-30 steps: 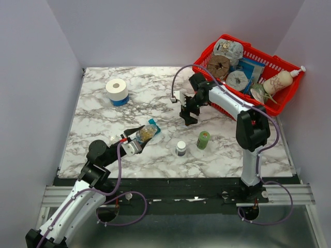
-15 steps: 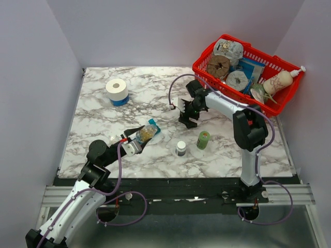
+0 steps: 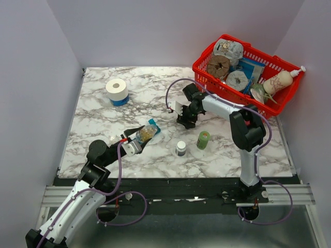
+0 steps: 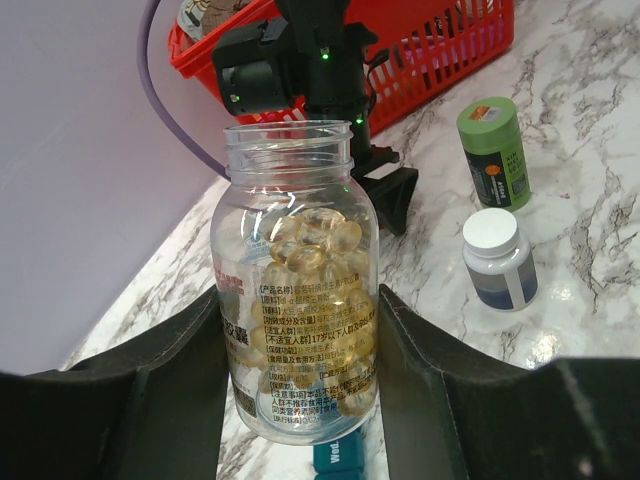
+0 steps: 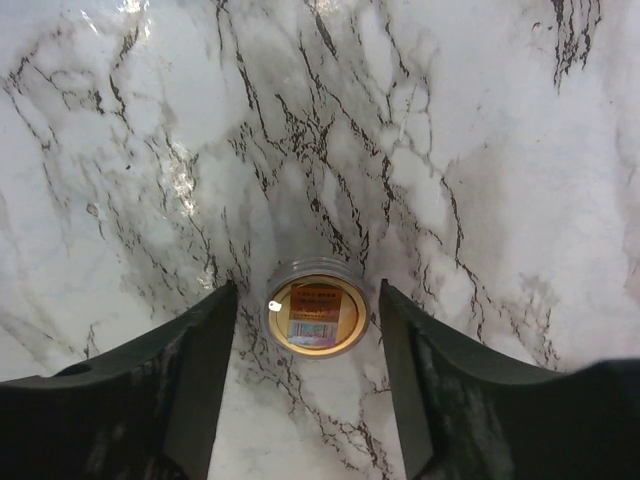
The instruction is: Sort the pills into containers
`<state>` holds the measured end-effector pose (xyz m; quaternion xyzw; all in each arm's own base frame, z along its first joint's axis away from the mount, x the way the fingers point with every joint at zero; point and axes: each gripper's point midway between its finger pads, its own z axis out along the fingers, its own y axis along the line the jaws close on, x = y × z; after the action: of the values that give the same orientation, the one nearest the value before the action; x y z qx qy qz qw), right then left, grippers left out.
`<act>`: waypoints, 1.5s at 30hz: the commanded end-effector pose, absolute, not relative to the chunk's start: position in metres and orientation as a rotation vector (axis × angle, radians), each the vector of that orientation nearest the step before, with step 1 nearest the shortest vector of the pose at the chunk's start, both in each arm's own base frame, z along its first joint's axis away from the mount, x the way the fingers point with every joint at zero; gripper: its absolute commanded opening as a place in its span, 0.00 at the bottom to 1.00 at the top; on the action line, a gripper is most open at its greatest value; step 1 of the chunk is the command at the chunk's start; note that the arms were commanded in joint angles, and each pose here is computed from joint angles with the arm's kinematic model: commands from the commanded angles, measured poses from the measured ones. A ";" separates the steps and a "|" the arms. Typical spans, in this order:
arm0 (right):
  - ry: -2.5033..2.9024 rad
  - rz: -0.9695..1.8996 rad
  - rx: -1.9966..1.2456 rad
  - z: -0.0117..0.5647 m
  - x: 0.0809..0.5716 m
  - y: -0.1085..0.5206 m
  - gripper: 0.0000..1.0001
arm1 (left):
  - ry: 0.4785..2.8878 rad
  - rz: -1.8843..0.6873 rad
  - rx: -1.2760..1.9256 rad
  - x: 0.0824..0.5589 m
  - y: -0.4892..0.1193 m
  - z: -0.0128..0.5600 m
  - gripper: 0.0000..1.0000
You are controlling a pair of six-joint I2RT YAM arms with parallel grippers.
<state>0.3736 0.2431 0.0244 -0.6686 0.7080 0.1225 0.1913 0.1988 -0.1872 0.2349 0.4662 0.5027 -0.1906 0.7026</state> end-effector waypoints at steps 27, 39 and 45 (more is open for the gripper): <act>1.508 0.722 -1.848 0.204 0.299 0.278 0.13 | 1.087 -0.613 1.133 0.182 -0.212 0.231 0.00; 1.115 1.149 -1.841 0.307 0.195 0.304 0.13 | 1.056 -0.903 1.201 0.167 -0.247 0.250 0.00; 1.011 1.149 -1.859 0.319 0.171 0.320 0.13 | 1.055 -0.991 1.135 0.166 -0.256 0.263 0.00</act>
<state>0.1955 0.3119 0.2986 -0.7232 0.4324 0.4142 0.3441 0.1764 -0.2469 0.2294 0.4919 0.5077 -0.3931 0.5880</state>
